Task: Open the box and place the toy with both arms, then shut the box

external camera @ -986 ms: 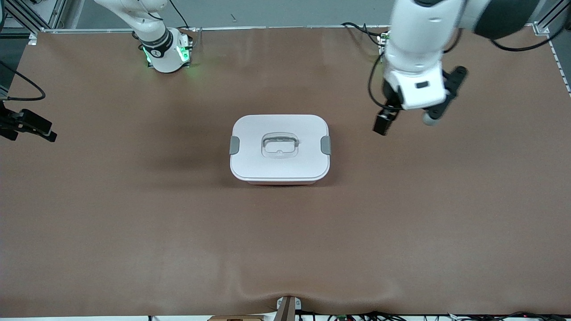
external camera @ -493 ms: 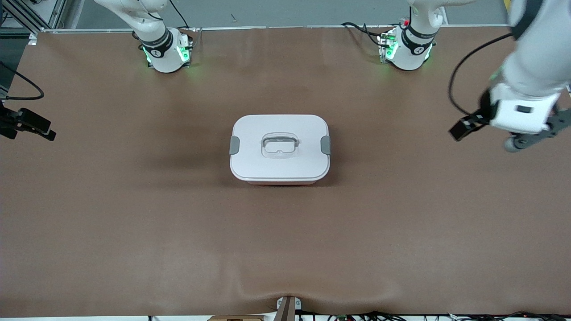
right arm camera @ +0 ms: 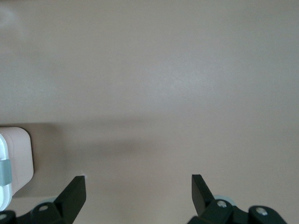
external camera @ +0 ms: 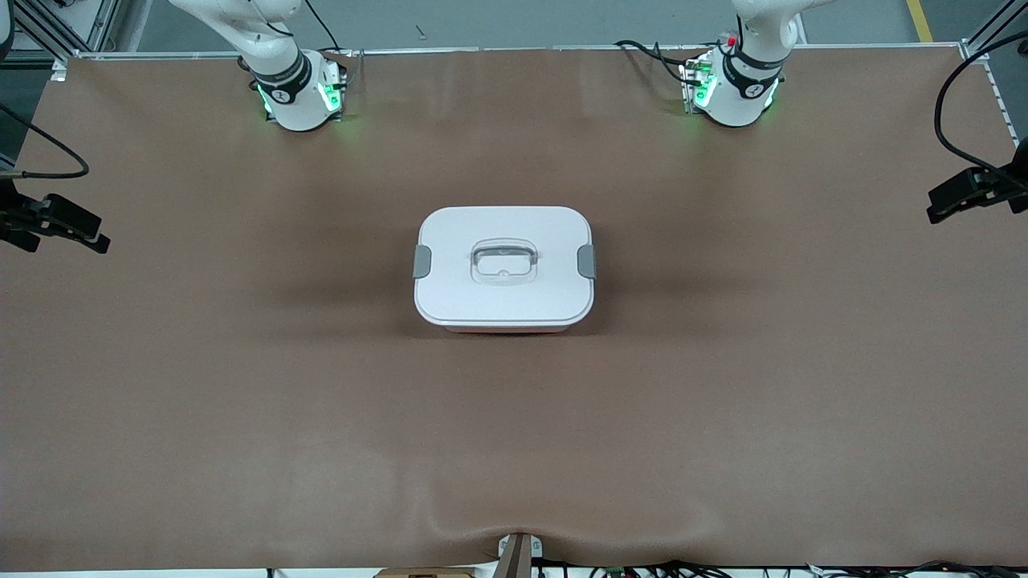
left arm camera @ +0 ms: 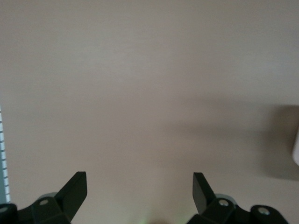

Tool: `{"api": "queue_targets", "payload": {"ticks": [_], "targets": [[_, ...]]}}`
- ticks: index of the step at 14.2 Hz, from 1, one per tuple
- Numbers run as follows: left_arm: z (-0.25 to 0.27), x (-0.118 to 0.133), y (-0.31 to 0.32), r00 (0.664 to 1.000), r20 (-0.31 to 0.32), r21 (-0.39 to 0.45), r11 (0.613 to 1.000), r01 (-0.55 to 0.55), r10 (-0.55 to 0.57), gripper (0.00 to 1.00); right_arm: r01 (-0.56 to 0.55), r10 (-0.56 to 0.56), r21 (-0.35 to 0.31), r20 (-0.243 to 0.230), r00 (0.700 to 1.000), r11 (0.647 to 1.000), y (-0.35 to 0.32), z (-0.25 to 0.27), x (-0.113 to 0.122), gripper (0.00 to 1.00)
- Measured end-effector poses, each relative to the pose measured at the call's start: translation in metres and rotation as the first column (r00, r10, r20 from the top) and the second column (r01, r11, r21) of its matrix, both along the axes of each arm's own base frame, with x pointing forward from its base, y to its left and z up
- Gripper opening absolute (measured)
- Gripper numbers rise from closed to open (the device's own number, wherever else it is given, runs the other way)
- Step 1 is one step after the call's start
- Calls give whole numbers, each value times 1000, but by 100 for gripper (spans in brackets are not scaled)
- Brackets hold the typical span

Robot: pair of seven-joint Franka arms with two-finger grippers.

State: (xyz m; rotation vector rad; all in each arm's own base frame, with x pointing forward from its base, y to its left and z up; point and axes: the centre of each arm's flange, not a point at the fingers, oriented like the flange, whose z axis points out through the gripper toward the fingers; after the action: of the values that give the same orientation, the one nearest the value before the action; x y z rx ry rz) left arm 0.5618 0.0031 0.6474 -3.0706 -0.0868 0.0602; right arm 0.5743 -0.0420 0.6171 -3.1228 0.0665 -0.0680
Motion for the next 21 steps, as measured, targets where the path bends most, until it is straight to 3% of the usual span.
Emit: {"api": "queue_targets", "payload": {"ticks": [7, 11, 21], "targets": [[1, -46, -66, 995, 13, -12, 995, 101, -101, 100, 9, -9, -1, 4, 1000, 1000, -6, 2, 0, 100], [1, -68, -69, 996, 30, -8, 996, 88, -88, 100, 23, -23, -6, 6, 1000, 1000, -14, 4, -1, 100], [3, -68, -65, 995, 52, -13, 997, 81, -80, 100, 30, -30, -15, 7, 1000, 999, -16, 6, -2, 100]]}}
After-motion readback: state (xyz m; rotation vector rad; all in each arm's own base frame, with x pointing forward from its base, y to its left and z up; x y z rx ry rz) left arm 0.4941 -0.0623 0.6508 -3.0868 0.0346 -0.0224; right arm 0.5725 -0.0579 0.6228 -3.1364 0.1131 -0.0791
